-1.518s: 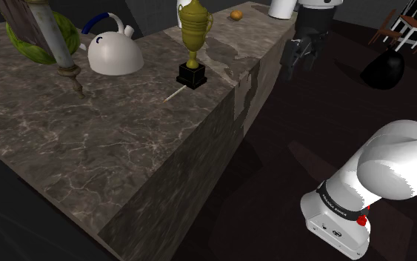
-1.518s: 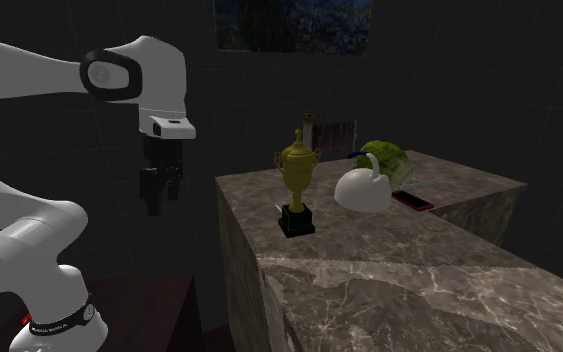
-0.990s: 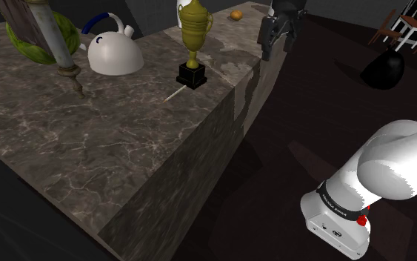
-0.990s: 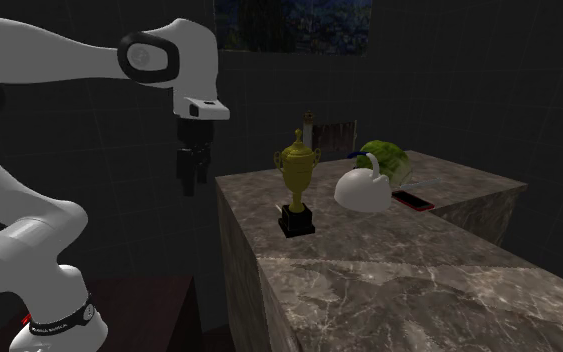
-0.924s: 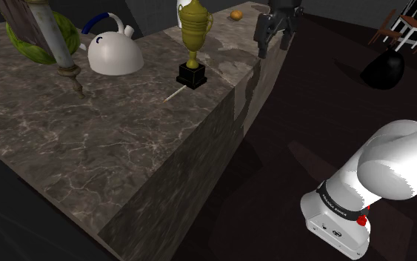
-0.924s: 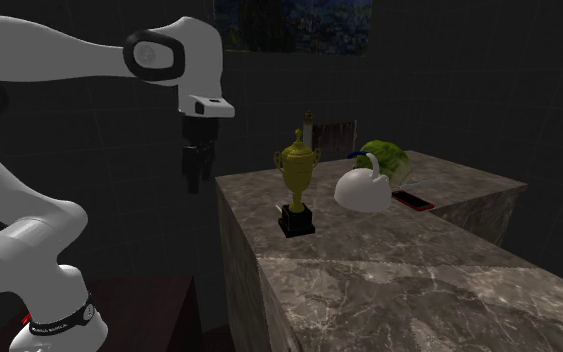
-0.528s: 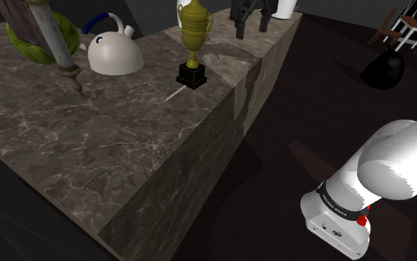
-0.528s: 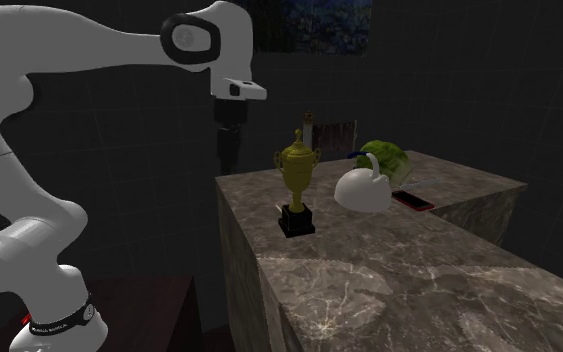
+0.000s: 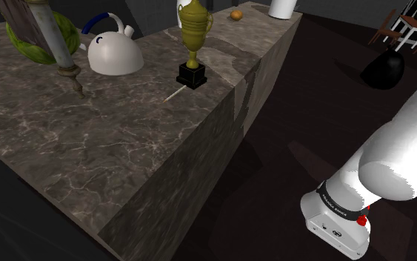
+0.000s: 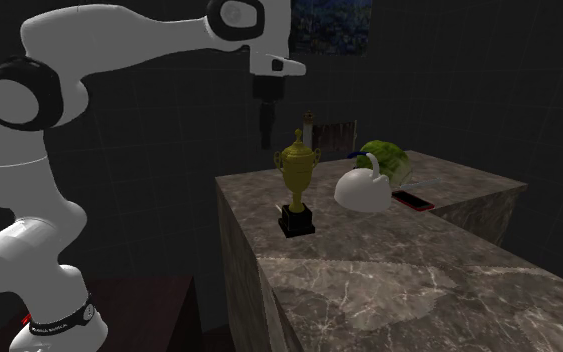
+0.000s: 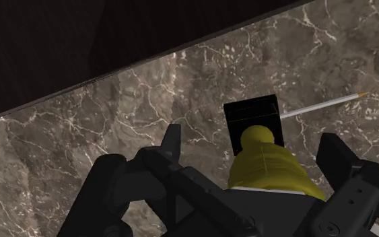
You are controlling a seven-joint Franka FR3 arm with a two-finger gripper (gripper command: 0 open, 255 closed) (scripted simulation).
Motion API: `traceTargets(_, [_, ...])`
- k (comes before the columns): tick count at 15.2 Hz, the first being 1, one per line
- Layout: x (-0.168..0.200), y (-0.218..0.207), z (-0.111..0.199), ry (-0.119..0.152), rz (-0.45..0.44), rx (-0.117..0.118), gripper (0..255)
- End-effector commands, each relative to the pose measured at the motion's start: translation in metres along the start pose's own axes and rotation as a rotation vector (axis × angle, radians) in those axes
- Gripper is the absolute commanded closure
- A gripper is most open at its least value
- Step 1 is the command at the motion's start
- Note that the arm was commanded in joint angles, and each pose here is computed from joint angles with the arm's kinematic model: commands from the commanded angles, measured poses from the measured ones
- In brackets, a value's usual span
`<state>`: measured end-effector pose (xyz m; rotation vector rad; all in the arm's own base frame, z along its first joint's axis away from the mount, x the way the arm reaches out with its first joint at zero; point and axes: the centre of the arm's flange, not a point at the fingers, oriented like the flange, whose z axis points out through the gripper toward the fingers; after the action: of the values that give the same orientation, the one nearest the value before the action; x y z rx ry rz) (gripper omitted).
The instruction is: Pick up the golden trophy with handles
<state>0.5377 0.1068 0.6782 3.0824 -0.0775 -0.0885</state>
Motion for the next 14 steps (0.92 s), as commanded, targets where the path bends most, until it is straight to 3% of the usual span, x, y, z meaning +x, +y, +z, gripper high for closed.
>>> traceTargets(1, [0.021,-0.008,-0.012,0.005,-0.004,0.005,0])
traceTargets(11, [0.028,-0.012,0.025,0.006,-0.005,0.006,0])
traceTargets(12, [0.027,-0.012,0.025,0.007,-0.005,0.006,255])
traceTargets(14, [0.028,-0.012,0.024,0.007,-0.005,0.006,255])
